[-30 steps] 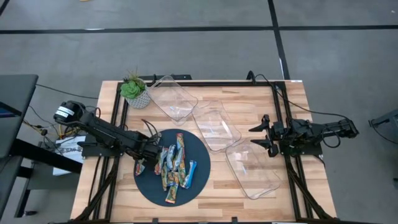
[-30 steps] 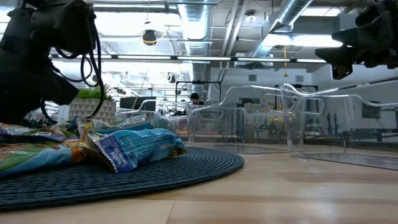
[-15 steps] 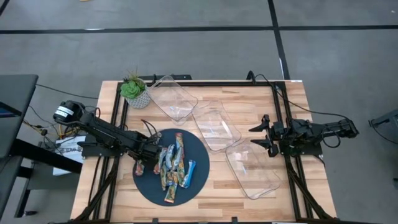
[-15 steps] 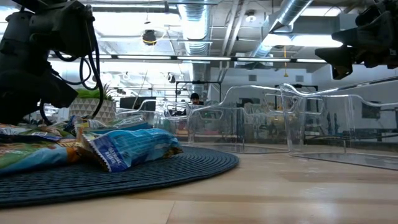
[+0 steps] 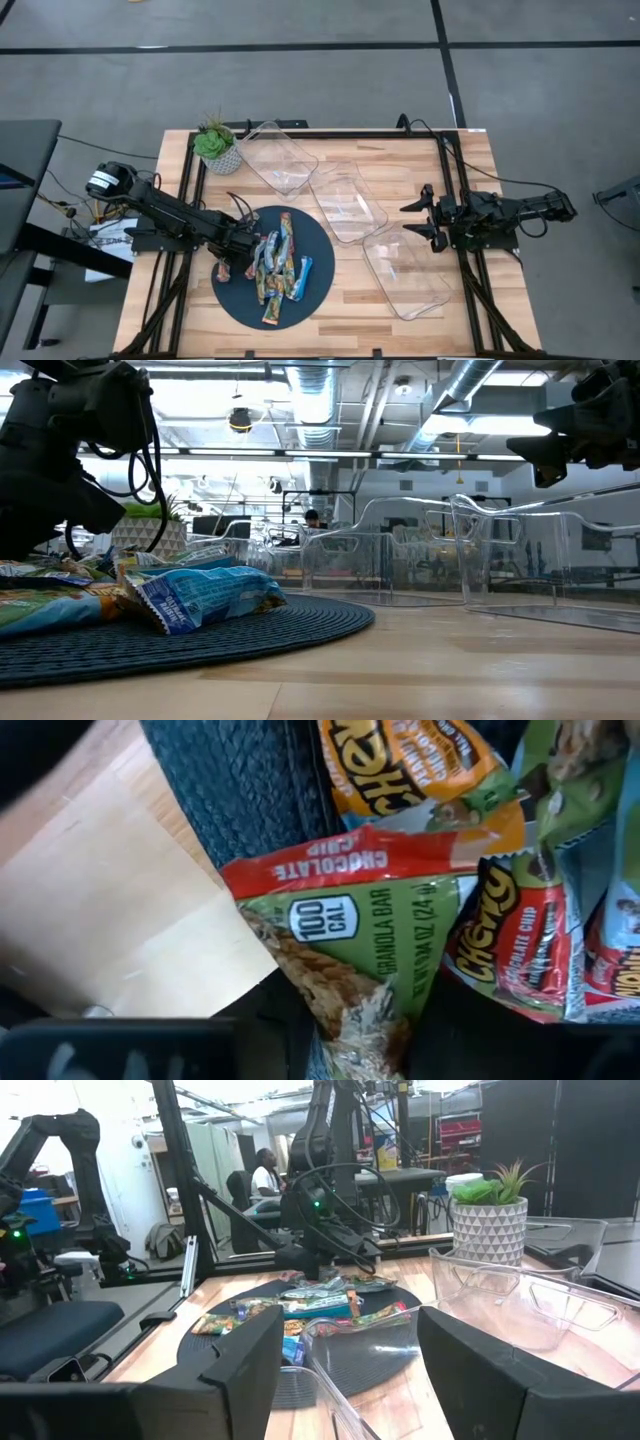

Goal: Pick and place Granola Bars by type
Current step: Put the red granola bar into the top transparent bin

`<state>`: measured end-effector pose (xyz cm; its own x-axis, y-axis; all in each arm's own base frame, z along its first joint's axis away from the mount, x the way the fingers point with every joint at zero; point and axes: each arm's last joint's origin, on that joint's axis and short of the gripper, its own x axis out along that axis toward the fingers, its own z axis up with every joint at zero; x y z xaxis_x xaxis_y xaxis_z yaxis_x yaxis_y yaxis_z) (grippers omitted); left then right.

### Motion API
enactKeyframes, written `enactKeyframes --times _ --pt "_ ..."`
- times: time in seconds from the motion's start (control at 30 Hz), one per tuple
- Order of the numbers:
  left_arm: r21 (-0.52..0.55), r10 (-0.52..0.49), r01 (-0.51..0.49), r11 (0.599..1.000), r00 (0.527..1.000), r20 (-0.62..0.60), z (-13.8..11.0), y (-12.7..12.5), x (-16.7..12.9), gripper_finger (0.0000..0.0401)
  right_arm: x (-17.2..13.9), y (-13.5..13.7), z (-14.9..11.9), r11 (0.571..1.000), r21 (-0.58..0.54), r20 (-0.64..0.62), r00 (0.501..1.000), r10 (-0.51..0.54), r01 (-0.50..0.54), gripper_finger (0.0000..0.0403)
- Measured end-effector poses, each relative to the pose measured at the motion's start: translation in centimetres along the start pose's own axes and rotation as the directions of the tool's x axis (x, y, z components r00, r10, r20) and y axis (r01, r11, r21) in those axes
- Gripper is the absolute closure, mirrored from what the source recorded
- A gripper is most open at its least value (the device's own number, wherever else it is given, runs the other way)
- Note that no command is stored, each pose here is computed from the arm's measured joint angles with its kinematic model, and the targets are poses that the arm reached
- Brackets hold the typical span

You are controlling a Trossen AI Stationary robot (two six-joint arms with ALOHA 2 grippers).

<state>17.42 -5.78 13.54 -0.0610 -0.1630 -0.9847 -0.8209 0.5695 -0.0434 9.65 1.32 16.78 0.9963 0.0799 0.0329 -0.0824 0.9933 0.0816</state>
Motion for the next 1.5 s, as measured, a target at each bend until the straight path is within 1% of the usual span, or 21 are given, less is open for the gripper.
enactKeyframes --times 0.1,0.5,0.67,0.8,0.97,1.23,1.5 --pt "0.010 0.003 -0.003 1.000 1.000 0.003 0.0 0.0 0.0 0.0265 0.0 0.0 0.0 1.000 0.000 0.000 1.000 0.000 0.000 0.0179" --pt "0.013 -0.006 0.006 1.000 1.000 0.006 0.0 -0.1 0.0 0.0137 0.0 0.0 0.0 1.000 0.000 0.000 1.000 0.000 0.000 0.0179" --pt "0.017 -0.015 0.015 1.000 1.000 0.007 0.1 -0.2 0.0 0.0107 0.0 0.0 0.0 1.000 0.000 0.000 1.000 0.000 0.000 0.0179" --pt "0.016 -0.019 0.019 1.000 1.000 0.009 0.1 -0.2 0.0 0.0106 0.0 0.0 0.0 1.000 0.000 0.000 1.000 0.000 0.000 0.0179" --pt "0.011 -0.019 0.019 1.000 1.000 0.004 0.1 -0.3 -0.1 0.0117 0.0 0.0 0.0 1.000 0.000 0.000 1.000 0.000 0.000 0.0179" --pt "0.012 0.002 -0.002 1.000 1.000 0.021 0.1 -0.9 -1.4 0.0132 0.0 0.0 0.0 1.000 0.000 0.000 1.000 0.000 0.000 0.0179" --pt "0.009 0.001 -0.001 1.000 1.000 0.028 0.1 -0.9 -1.4 0.0134 0.0 0.0 0.0 1.000 0.000 0.000 1.000 -0.001 0.001 0.0179"
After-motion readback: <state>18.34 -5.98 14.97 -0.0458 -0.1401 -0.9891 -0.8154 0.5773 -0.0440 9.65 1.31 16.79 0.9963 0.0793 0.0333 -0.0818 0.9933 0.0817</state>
